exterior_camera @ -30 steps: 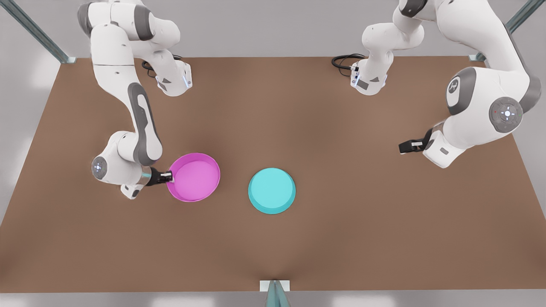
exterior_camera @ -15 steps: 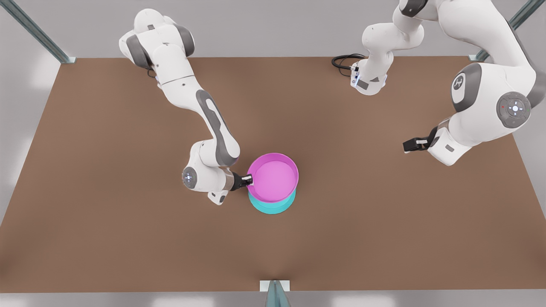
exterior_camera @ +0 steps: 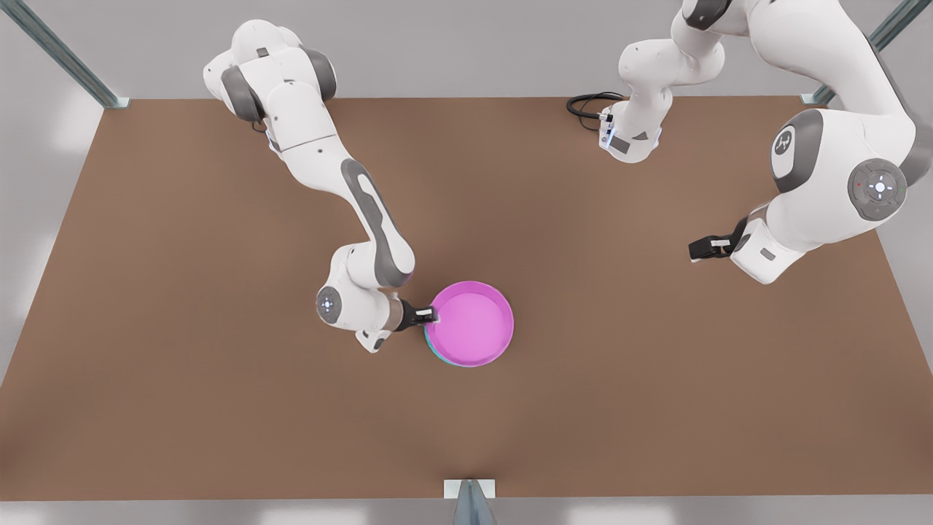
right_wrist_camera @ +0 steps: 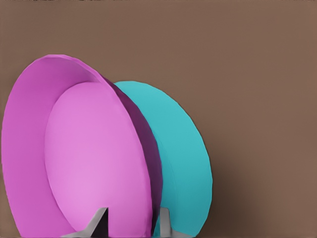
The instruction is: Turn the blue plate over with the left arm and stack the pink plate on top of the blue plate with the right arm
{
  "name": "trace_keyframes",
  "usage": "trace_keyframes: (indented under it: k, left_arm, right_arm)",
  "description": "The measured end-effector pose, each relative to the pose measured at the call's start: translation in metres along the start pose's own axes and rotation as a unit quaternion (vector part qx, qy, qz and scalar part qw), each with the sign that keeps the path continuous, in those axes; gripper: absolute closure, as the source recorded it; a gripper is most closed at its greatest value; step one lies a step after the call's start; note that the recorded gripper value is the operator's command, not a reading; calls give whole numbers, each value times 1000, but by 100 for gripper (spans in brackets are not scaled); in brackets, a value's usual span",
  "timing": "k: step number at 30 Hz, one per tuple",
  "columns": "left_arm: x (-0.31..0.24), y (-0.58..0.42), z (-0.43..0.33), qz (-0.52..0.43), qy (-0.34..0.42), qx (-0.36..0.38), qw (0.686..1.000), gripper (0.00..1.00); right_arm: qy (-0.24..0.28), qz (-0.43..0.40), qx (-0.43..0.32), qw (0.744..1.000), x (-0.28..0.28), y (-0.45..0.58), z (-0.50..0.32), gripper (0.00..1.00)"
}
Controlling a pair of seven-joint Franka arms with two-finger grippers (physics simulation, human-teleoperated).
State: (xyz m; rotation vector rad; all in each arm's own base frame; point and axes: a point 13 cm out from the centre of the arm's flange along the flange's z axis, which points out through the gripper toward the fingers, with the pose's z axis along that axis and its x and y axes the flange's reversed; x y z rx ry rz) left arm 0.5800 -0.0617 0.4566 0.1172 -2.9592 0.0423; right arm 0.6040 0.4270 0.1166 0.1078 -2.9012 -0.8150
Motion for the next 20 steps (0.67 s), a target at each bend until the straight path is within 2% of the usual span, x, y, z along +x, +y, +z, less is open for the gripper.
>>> trace_keyframes:
  k: [2,4,7,9,12,15,17,20]
  left_arm:
    - [0,0,0,1,0,0,1000,0]
    - [0,0,0,1,0,0,1000,0]
    - [0,0,0,2,1,0,1000,0]
    - [1,0,0,2,0,0,1000,0]
    - [3,0,-3,3,1,-1,1000,0]
    - [5,-1,-5,6,7,-1,1000,0]
    - [2,1,-7,5,16,0,1000,0]
    - [7,3,-6,5,32,-1,999,0]
  right_arm:
    - [-4,-4,5,1000,-1,4,-6,0]
    - [-24,-11,2,1000,-11,15,-47,0]
    - [-68,-10,45,997,-46,-28,-191,0]
    - [-75,-27,102,992,-50,-47,-275,0]
    - [-69,-53,198,976,-2,-57,-400,0]
    - [-64,-29,249,966,73,-94,-518,0]
    - [-36,0,269,962,118,-126,-545,0]
    - [1,37,291,956,150,-159,-557,0]
